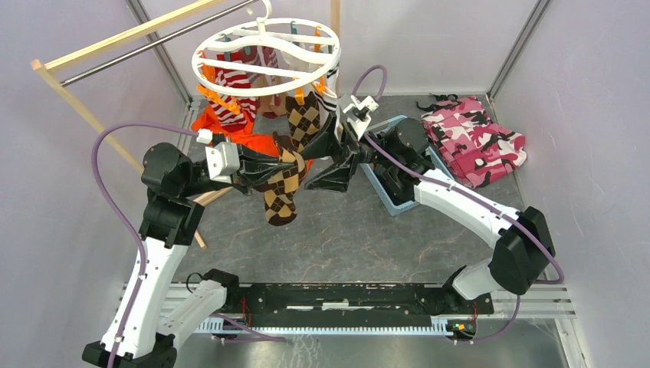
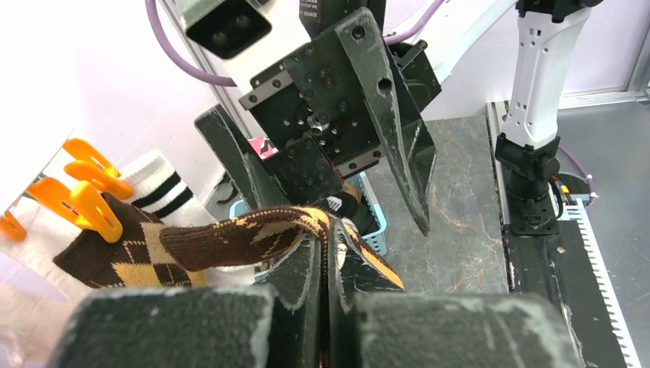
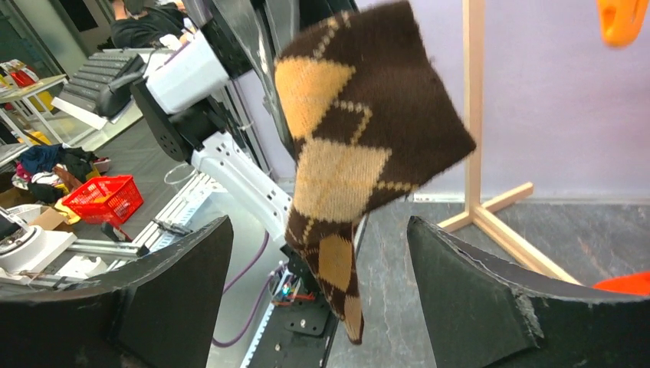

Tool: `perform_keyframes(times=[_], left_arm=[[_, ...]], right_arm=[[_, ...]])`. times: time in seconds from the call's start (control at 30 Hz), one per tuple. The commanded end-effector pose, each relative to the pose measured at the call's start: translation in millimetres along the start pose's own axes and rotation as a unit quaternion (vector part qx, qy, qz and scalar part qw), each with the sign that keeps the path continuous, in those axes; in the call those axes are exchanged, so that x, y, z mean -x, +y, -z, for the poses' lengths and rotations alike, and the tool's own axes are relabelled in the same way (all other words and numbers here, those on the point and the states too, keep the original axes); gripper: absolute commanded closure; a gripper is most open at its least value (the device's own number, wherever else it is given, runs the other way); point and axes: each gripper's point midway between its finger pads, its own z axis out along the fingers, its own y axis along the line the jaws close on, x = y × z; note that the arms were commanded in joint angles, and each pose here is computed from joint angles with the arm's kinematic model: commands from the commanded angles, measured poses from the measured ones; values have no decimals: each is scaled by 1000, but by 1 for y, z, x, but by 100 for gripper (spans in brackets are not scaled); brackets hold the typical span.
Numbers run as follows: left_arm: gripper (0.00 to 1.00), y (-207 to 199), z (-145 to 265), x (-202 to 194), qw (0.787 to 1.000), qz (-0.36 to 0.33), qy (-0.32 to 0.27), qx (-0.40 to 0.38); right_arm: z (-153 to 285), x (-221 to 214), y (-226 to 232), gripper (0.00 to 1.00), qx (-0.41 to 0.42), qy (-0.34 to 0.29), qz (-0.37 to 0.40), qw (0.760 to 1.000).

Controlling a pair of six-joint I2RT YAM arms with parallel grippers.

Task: Clip the socks to the hanger
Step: Pick up the sock from the bin.

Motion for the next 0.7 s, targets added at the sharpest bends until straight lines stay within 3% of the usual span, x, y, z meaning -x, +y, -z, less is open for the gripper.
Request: perform_keyframes(times=[0.0,0.4,0.57,0.67], left_arm=[[98,-4,-3,15,999,-21,-25,-19],[98,-4,-5,-6,1000,4,-15,-13],[98,-3,-4,-14,1000,11,-9,0],[98,-2,-3,-18,1000,21,-7,7]], right_arm=[[-10,46,23,11,37,-52,41,997],[-13,68,29,27,48,-86,52,994],[-11,69,22,41,34,-89,52,994],[-10,65,15,56,24,-82,53,995]])
